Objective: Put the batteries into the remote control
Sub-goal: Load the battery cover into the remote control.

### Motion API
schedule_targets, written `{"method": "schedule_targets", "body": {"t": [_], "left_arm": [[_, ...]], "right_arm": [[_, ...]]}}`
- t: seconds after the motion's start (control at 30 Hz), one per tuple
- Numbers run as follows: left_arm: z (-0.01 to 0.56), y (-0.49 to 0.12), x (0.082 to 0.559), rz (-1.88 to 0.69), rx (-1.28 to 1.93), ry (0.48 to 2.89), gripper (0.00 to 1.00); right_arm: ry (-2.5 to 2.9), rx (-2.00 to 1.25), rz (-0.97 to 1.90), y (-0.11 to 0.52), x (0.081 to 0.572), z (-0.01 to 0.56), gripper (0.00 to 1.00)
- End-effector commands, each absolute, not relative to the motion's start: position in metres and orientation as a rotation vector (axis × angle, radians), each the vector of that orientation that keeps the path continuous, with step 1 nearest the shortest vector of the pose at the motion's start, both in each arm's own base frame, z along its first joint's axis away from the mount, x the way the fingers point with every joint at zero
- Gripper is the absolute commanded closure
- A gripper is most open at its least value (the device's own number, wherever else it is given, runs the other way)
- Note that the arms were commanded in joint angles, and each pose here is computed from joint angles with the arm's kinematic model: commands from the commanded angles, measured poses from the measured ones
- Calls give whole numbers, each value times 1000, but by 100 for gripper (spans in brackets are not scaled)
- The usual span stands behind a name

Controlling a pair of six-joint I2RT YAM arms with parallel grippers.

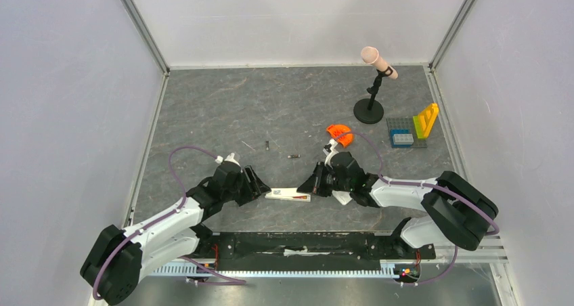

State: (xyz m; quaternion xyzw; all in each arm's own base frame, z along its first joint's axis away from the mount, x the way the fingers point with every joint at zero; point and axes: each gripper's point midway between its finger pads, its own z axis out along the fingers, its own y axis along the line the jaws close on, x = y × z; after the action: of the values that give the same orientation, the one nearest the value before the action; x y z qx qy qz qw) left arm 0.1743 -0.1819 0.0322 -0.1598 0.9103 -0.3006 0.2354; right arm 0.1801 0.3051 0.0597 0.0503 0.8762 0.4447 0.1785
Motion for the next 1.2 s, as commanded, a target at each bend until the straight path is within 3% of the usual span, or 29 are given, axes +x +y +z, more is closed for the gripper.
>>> {"method": "schedule_targets", "body": {"t": [0.0, 0.4, 0.9, 1.17], "left_arm": [[19, -173, 170, -756, -428, 2537, 34], [6, -168, 162, -704, -387, 2591, 43], [-5, -179, 154, -793, -231, 2618, 42], [-17, -175, 148, -725, -214, 2701, 59]], "right_arm": [[2585, 156, 1024, 276, 175, 20, 100], [2643, 147, 950, 268, 170, 7, 100], [2660, 140, 919, 265, 169, 2, 100], [2671, 138, 907, 263, 168, 0, 100]]}}
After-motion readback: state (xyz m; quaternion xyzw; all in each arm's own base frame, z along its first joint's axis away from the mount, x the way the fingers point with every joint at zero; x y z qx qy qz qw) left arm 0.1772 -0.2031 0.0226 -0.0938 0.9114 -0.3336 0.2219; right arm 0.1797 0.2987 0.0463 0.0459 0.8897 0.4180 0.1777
